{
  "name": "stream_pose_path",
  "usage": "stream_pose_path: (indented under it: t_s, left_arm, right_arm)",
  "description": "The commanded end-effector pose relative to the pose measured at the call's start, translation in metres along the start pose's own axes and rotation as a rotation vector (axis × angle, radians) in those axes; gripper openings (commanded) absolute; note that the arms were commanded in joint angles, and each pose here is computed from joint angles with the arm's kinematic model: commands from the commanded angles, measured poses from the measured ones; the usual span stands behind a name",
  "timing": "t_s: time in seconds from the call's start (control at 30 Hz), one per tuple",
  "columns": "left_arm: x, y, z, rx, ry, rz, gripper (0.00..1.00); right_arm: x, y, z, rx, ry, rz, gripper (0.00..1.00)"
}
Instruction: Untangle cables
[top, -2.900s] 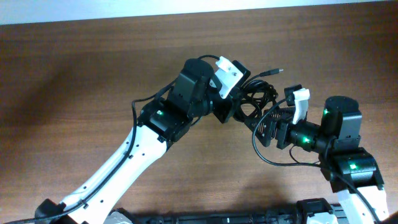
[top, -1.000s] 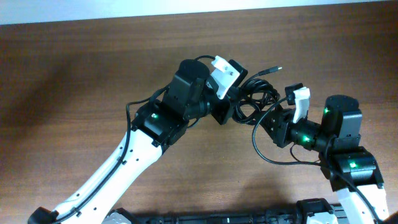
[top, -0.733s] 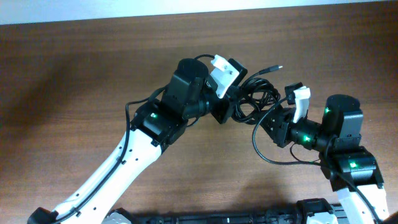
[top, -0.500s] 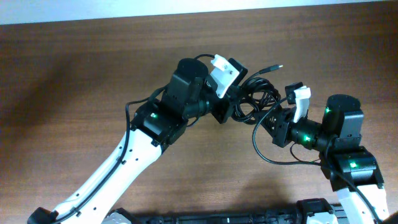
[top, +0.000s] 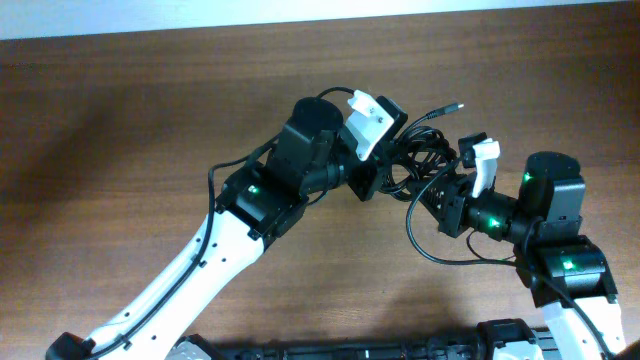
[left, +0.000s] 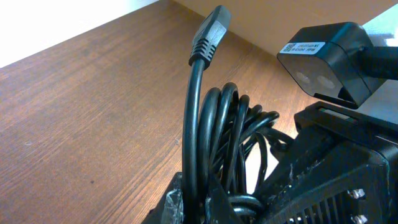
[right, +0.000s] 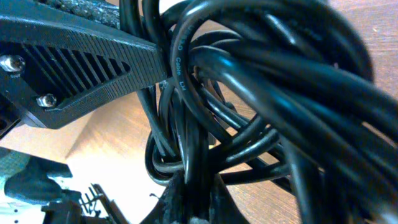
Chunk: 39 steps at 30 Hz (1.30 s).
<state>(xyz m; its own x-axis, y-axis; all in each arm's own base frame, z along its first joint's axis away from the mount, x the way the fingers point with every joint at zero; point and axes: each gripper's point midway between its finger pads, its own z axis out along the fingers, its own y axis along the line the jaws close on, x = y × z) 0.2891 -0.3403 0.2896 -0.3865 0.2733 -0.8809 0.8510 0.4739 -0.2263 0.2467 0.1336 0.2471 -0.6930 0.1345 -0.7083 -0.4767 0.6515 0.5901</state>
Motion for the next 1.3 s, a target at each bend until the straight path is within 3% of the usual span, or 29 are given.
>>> stream_pose_path:
  t_s: [0.0, 0.1, 0.4, 0.83, 0.87, 0.9, 0.93, 1.0, 1.07, 1.27]
  left_arm:
    - [-0.01, -0.035, -0.003, 0.123, -0.016, 0.013, 0.0]
    - [-0.009, -0.028, -0.002, 0.084, -0.015, 0.011, 0.0]
    - [0.014, 0.035, -0.009, -0.29, 0.055, -0.121, 0.0]
    - [0.025, 0.06, -0.02, -0.382, 0.094, -0.152, 0.0]
    - [0.025, 0.062, -0.021, -0.385, 0.092, -0.154, 0.0]
    - [0.025, 0.063, -0.022, -0.389, 0.09, -0.156, 0.0]
    - [0.024, 0.063, -0.023, -0.389, 0.088, -0.155, 0.0]
    - [0.023, 0.062, -0.024, -0.389, 0.084, -0.154, 0.0]
    - [0.022, 0.062, -0.025, -0.388, 0.081, -0.153, 0.0]
    - [0.019, 0.057, -0.027, -0.365, 0.083, -0.092, 0.0]
  right_arm:
    - [-0.007, 0.019, -0.003, -0.08, -0.009, -0.05, 0.04]
    - [-0.007, 0.018, -0.003, -0.079, -0.01, -0.05, 0.04]
    - [-0.02, 0.025, -0.007, -0.086, -0.067, -0.114, 0.04]
    - [-0.026, 0.021, -0.009, -0.045, -0.099, -0.133, 0.04]
    - [-0.026, 0.021, -0.009, -0.045, -0.099, -0.133, 0.13]
    - [-0.025, 0.021, -0.009, -0.045, -0.097, -0.131, 0.31]
    - [-0.025, 0.021, -0.009, -0.044, -0.095, -0.129, 0.41]
    - [-0.025, 0.02, -0.009, -0.04, -0.096, -0.128, 0.55]
    - [-0.025, 0.019, -0.009, -0.037, -0.097, -0.128, 0.62]
    - [-0.028, 0.012, -0.009, 0.004, -0.109, -0.126, 0.66]
